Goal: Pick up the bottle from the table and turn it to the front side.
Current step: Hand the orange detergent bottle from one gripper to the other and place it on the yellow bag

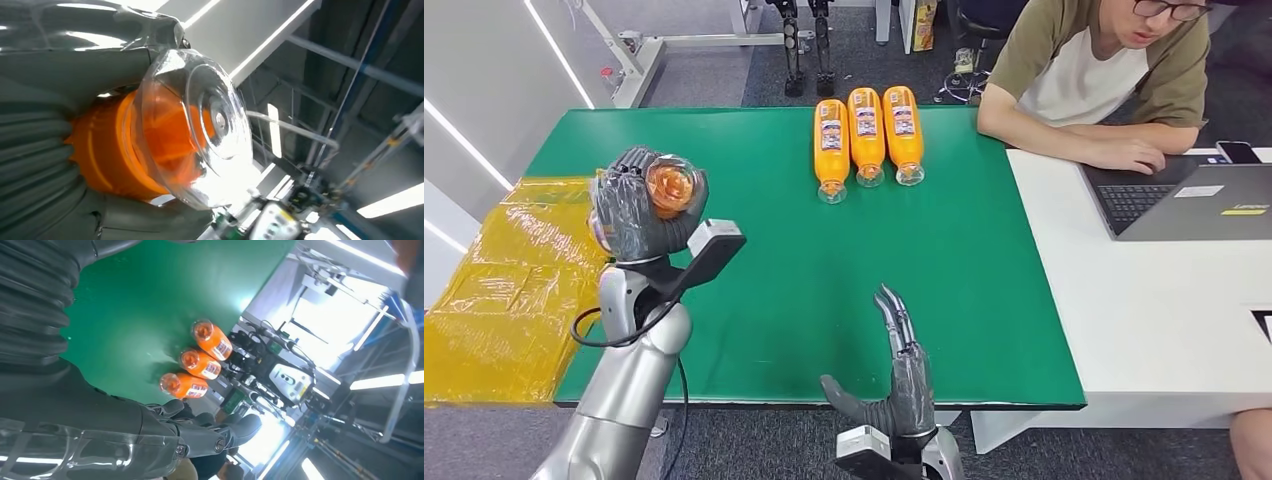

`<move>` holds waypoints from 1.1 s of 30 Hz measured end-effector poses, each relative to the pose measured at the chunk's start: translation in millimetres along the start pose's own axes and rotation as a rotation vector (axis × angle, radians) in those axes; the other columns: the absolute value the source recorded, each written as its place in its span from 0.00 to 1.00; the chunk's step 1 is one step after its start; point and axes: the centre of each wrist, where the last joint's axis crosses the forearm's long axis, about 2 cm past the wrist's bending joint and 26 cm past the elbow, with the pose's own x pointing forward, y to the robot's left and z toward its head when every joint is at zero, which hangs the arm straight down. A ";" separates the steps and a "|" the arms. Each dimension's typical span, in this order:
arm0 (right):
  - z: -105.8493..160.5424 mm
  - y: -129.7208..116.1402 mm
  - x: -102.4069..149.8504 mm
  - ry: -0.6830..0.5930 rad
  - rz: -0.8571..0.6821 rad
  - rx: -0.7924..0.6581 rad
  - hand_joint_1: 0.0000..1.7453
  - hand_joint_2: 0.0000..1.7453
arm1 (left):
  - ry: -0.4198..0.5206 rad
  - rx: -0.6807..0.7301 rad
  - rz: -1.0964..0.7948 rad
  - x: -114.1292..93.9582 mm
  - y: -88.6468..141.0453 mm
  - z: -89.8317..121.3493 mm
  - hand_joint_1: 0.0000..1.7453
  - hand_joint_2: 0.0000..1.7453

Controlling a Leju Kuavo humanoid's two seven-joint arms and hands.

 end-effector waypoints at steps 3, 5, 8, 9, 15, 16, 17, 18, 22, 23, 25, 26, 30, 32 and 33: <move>-0.2 -1.5 1.3 -0.010 -0.014 -0.021 0.00 1.00 | 0.018 -0.087 -0.116 -26.3 -4.2 -5.1 1.00 1.00; -0.1 -2.3 1.7 -0.017 -0.015 -0.028 0.00 1.00 | 0.041 -0.157 -0.178 -41.5 -8.0 -2.8 1.00 1.00; 0.2 -3.4 2.3 -0.020 -0.015 -0.037 0.00 1.00 | 0.083 -0.258 -0.245 -58.1 -13.0 4.5 1.00 1.00; 0.2 -3.8 2.5 -0.020 -0.015 -0.040 0.00 1.00 | 0.093 -0.284 -0.259 -62.3 -14.1 7.2 1.00 1.00; 0.0 -4.3 3.1 -0.002 -0.031 -0.055 0.00 1.00 | 0.150 -0.428 -0.363 -79.6 -19.5 22.9 1.00 1.00; -0.4 -4.2 3.2 0.003 -0.036 -0.057 0.00 1.00 | 0.153 -0.452 -0.391 -82.4 -20.4 26.9 1.00 1.00; -1.0 -3.9 3.5 0.005 -0.041 -0.059 0.00 1.00 | 0.151 -0.476 -0.417 -84.9 -21.7 31.7 1.00 1.00; -1.8 -3.5 3.8 0.005 -0.045 -0.059 0.00 1.00 | 0.148 -0.499 -0.442 -87.4 -23.2 37.6 1.00 1.00; -4.3 -1.9 5.6 -0.005 -0.055 -0.056 0.00 1.00 | 0.133 -0.590 -0.494 -94.2 -32.3 74.6 1.00 1.00; -4.4 -1.7 5.9 -0.007 -0.055 -0.054 0.00 1.00 | 0.132 -0.613 -0.498 -94.9 -34.9 86.0 1.00 1.00; -4.5 -1.4 6.3 -0.010 -0.056 -0.049 0.00 1.00 | 0.138 -0.658 -0.499 -95.8 -39.6 109.3 1.00 1.00; -4.6 -1.3 6.4 -0.010 -0.057 -0.046 0.00 1.00 | 0.143 -0.679 -0.499 -95.8 -41.4 119.8 1.00 1.00; -4.7 -0.6 6.5 -0.012 -0.067 -0.031 0.00 1.00 | 0.147 -0.723 -0.495 -96.2 -45.0 147.9 1.00 1.00; -4.6 -0.1 6.2 -0.012 -0.076 -0.025 0.00 1.00 | 0.142 -0.729 -0.494 -96.9 -45.2 153.5 1.00 1.00; -4.6 0.2 6.0 -0.011 -0.081 -0.022 0.00 1.00 | 0.140 -0.732 -0.493 -97.3 -45.1 155.4 1.00 1.00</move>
